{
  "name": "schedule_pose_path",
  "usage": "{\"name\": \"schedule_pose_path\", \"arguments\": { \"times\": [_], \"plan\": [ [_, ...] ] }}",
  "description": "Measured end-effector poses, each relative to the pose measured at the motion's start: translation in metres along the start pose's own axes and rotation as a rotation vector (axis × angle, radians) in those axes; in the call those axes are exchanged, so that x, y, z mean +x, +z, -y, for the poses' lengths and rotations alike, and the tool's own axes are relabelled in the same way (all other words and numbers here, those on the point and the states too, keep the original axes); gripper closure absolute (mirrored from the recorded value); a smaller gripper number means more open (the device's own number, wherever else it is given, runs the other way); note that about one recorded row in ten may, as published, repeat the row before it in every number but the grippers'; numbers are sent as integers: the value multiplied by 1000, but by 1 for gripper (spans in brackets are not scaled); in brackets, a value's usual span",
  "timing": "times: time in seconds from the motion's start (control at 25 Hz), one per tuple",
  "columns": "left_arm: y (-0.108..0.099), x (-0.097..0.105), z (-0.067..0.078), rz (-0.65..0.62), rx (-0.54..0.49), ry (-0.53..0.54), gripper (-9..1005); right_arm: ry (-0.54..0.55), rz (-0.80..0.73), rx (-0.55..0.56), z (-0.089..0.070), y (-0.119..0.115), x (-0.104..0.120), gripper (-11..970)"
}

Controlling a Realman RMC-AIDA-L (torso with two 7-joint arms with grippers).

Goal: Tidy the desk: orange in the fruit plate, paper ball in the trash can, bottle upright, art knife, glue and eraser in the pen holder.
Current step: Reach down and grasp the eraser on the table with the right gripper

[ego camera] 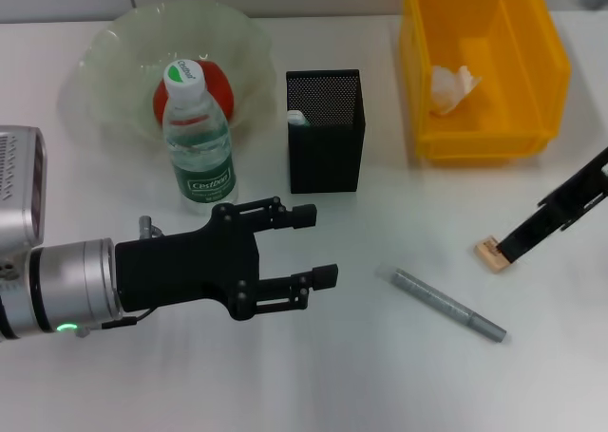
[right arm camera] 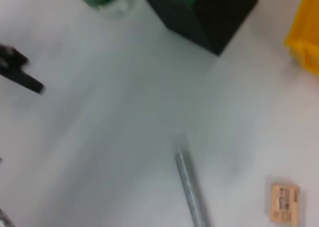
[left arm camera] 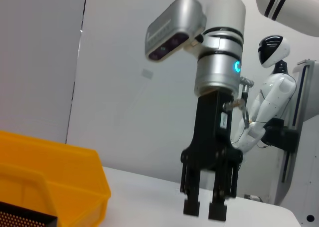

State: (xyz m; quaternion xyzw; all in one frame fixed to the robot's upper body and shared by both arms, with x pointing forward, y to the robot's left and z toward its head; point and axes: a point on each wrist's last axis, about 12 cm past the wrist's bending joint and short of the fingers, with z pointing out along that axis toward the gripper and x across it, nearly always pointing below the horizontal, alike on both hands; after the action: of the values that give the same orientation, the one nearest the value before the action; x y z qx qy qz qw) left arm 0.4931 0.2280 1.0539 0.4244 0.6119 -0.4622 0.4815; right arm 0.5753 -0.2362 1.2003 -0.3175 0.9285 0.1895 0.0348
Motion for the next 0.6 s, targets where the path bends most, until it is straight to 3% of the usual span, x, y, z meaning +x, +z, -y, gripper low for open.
{"name": "schedule_pose_path", "arguments": {
  "times": [0.2,0.6],
  "plan": [
    [0,0,0,-1,2,-1,274,-30,-73,90,-4,20,-7,366],
    [-1,1,3,6,9,-7,274,-46,-119,146,-2,41,-16,367]
  ]
}}
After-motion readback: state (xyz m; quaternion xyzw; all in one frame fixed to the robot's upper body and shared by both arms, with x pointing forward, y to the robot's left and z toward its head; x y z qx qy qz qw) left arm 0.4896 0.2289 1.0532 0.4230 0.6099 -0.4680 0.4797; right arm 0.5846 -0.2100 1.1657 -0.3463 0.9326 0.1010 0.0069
